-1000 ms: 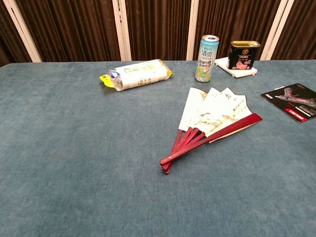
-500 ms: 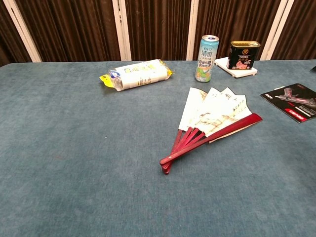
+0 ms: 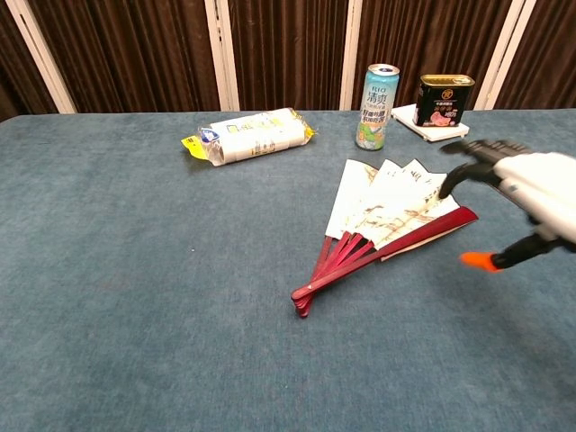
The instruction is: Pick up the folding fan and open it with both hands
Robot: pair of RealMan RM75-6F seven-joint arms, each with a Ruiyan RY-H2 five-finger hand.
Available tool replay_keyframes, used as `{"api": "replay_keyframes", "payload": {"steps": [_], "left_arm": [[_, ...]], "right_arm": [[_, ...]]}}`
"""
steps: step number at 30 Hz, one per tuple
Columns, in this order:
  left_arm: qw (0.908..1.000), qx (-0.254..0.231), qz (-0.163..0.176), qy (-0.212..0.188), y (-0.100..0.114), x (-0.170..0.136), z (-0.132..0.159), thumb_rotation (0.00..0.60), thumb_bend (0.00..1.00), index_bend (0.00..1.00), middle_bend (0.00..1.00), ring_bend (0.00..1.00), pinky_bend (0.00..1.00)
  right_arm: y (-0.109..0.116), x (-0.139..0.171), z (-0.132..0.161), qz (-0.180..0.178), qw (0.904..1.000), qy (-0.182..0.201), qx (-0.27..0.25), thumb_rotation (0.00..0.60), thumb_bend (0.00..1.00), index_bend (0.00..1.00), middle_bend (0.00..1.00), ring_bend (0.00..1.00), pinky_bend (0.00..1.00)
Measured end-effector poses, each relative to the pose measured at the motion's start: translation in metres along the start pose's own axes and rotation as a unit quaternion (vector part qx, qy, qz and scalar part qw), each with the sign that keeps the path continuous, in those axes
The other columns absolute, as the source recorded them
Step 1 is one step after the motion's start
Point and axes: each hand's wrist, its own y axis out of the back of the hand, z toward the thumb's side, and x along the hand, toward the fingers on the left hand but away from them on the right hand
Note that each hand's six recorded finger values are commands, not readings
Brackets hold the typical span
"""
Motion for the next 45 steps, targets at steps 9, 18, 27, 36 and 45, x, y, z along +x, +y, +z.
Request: {"api": "replay_keyframes", "payload": {"steps": [9, 18, 27, 36, 45], "left_arm": [[1.0, -0.004, -0.004, 0.002, -0.001, 0.002, -0.001, 0.6, 0.0, 0.0, 0.0, 0.0, 0.0], [1.0, -0.004, -0.007, 0.005, -0.002, 0.004, -0.003, 0.6, 0.0, 0.0, 0.0, 0.0, 0.0], [0.9999, -0.005, -0.007, 0.007, -0.002, 0.005, -0.004, 0.6, 0.0, 0.0, 0.0, 0.0, 0.0], [0.9999, -0.004, -0.007, 0.01, -0.002, 0.006, -0.004, 0.6, 0.0, 0.0, 0.0, 0.0, 0.0], [0.9999, -0.005, -0.007, 0.011, -0.003, 0.006, -0.004, 0.6, 0.0, 0.0, 0.0, 0.0, 0.0]], "right_arm": [[-0.034, -0.025, 0.024, 0.003, 0.9999, 0.004, -0.017, 0.6, 0.2, 0.42, 0.13, 0.01, 0.0], [-0.057, -0.035, 0.036, 0.01, 0.9995, -0.002, -0.029, 0.6, 0.2, 0.42, 0.13, 0.01, 0.0], [-0.067, -0.039, 0.046, 0.003, 0.9985, -0.008, -0.055, 0.6, 0.2, 0.43, 0.13, 0.01, 0.0], [-0.067, -0.043, 0.056, -0.016, 0.9962, -0.011, -0.085, 0.6, 0.19, 0.52, 0.16, 0.02, 0.0], [-0.07, -0.044, 0.063, -0.021, 0.9953, -0.006, -0.094, 0.6, 0.19, 0.53, 0.16, 0.02, 0.0]]}}
